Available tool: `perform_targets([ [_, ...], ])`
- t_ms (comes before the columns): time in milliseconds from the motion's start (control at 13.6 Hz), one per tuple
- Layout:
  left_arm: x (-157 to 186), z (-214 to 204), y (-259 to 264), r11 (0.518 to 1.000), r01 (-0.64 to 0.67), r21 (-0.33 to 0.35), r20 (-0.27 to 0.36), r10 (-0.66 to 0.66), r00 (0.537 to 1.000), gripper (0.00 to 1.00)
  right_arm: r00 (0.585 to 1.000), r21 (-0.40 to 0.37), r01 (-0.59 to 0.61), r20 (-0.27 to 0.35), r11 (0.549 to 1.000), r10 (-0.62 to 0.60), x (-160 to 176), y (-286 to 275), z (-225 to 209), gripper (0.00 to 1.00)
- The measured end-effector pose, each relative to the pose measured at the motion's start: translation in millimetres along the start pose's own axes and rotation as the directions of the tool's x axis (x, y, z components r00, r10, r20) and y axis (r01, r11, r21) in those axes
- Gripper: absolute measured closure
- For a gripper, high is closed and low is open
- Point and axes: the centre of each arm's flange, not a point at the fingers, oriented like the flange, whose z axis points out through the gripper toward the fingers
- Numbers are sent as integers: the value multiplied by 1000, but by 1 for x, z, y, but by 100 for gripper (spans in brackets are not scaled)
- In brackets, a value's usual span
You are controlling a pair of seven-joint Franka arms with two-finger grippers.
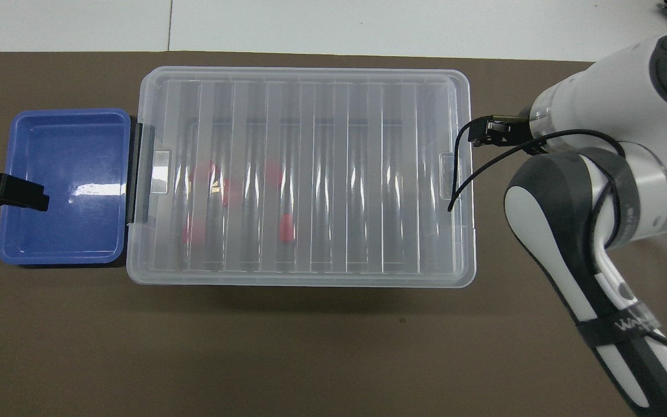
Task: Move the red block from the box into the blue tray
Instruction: 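Reach the right gripper to the near edge of the clear lid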
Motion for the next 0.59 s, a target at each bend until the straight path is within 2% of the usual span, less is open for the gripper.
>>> perform_targets([
  [74,0,0,0,1000,0,0,0,0,1000,0,1000,-5,2,15,1000,-2,2,-2,14,9],
  [221,0,0,0,1000,0,0,0,0,1000,0,1000,-9,8,30,1000,-8,2,-6,27,9],
  [589,0,0,0,1000,0,0,0,0,1000,0,998,-5,51,34,999,-51,-9,-32,26,8],
])
